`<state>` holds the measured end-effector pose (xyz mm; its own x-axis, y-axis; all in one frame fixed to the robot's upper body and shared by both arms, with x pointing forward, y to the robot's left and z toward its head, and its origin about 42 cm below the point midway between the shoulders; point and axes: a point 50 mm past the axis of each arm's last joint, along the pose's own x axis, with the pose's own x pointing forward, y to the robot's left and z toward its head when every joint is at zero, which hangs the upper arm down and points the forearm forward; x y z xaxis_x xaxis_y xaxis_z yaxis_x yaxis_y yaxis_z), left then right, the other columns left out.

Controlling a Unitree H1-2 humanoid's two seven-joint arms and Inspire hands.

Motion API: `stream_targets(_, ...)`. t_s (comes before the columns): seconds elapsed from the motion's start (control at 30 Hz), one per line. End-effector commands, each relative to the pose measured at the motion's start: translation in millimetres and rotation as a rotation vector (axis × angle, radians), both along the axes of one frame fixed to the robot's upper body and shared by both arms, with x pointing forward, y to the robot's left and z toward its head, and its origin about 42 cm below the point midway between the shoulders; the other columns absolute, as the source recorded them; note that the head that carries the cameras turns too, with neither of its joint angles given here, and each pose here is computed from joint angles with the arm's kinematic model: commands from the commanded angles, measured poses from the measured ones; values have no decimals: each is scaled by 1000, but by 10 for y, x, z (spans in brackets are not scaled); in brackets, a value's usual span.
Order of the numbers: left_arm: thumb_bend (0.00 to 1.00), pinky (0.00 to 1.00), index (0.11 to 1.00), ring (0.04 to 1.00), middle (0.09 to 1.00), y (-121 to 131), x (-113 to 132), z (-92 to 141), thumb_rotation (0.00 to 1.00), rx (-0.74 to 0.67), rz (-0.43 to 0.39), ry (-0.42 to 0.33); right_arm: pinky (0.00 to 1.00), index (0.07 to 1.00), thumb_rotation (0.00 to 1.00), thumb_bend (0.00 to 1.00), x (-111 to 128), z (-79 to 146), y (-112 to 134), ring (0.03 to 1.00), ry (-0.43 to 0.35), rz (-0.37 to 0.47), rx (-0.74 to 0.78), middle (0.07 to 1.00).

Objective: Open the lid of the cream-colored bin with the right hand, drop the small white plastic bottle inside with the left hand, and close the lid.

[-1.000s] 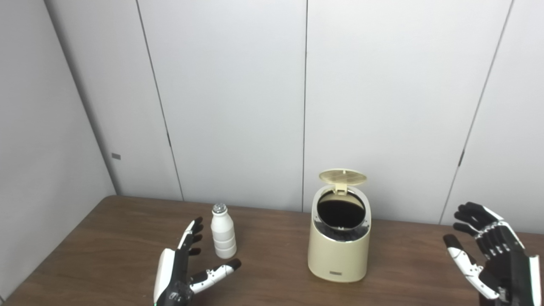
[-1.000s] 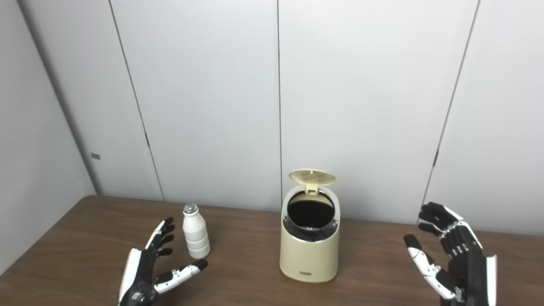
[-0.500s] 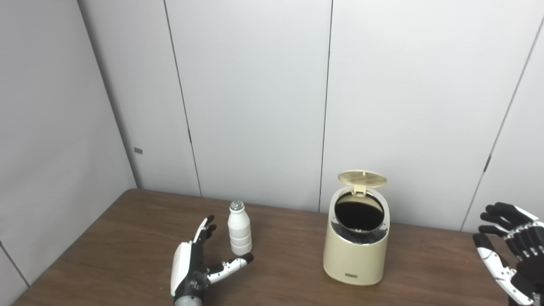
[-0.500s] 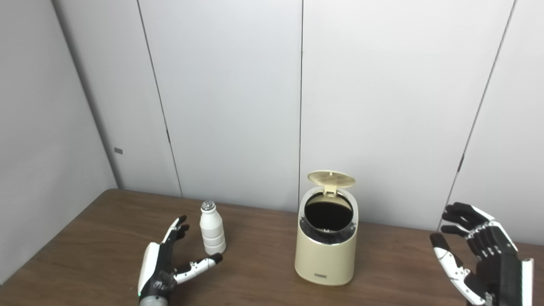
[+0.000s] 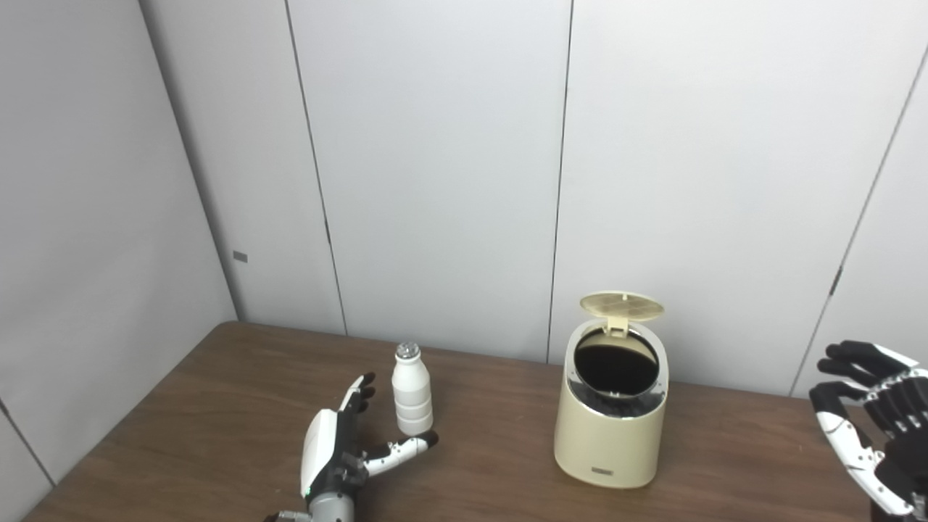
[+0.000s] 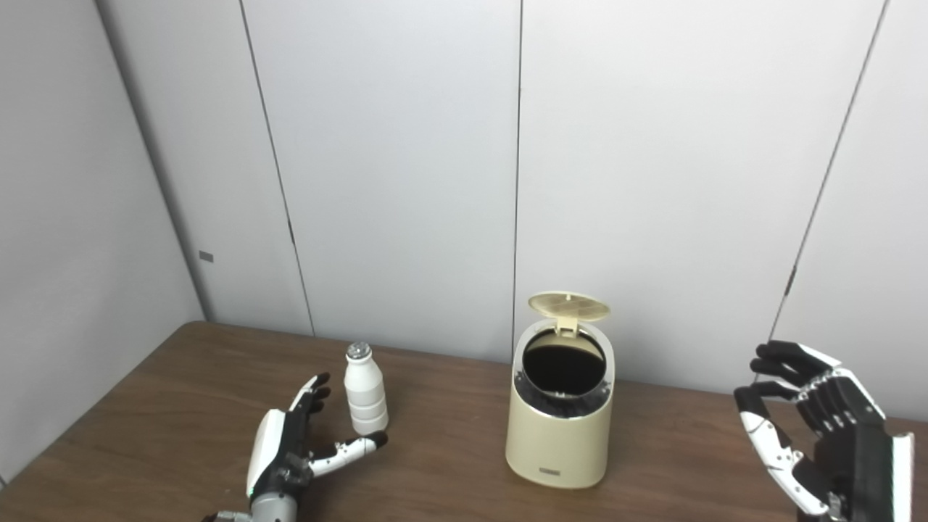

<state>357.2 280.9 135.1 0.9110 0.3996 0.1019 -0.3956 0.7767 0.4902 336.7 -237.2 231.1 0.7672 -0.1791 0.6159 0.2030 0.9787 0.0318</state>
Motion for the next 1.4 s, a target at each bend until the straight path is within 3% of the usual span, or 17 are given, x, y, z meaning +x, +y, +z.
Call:
stream_targets(0.0,1000,823,921,849,860,-16,141,224,368,24,-1,-67,512,626,155,206,-7,189,54,633,-66,14,0,657)
stream_targets(0.17,1000,883,926,827,826,-37,225,310,389,12,-4,-63,511,622,114,179,-22,212,81,633,-65,18,7,655)
stream_targets(0.37,1000,992,939,838,854,-72,307,379,383,7,-26,-58,517,625,94,161,-26,215,94,639,-63,16,3,660)
stream_targets(0.8,1000,1000,938,889,890,-88,481,343,336,13,-55,-32,511,625,73,165,-26,203,103,634,-64,0,-18,658)
stream_targets(0.9,1000,1000,898,856,853,-94,503,312,281,24,-16,-57,510,629,75,164,-24,195,103,633,-65,-1,-24,657)
stream_targets(1.0,936,872,741,722,720,-100,524,281,68,48,89,-172,509,626,82,170,-24,197,106,629,-61,-5,-26,655)
stream_targets(1.07,894,833,651,647,643,-83,567,250,14,35,154,-230,507,626,88,169,-23,195,108,627,-58,-5,-25,653)
stream_targets(1.13,859,740,585,589,583,-52,622,218,3,12,208,-272,510,627,93,176,-21,188,110,627,-58,2,-18,654)
stream_targets(1.17,661,601,532,547,526,-40,642,206,1,8,224,-286,509,625,96,182,-21,185,111,625,-59,4,-16,652)
stream_targets(1.2,593,504,514,513,504,-17,679,187,0,-13,246,-301,509,624,102,185,-22,177,108,623,-61,8,-13,651)
stream_targets(1.27,523,388,503,455,484,20,746,154,0,-51,281,-323,514,628,108,192,-29,168,103,628,-61,10,-16,653)
stream_targets(1.37,505,328,504,425,470,43,803,125,0,-72,302,-342,513,628,129,199,-41,171,105,626,-57,10,-16,653)
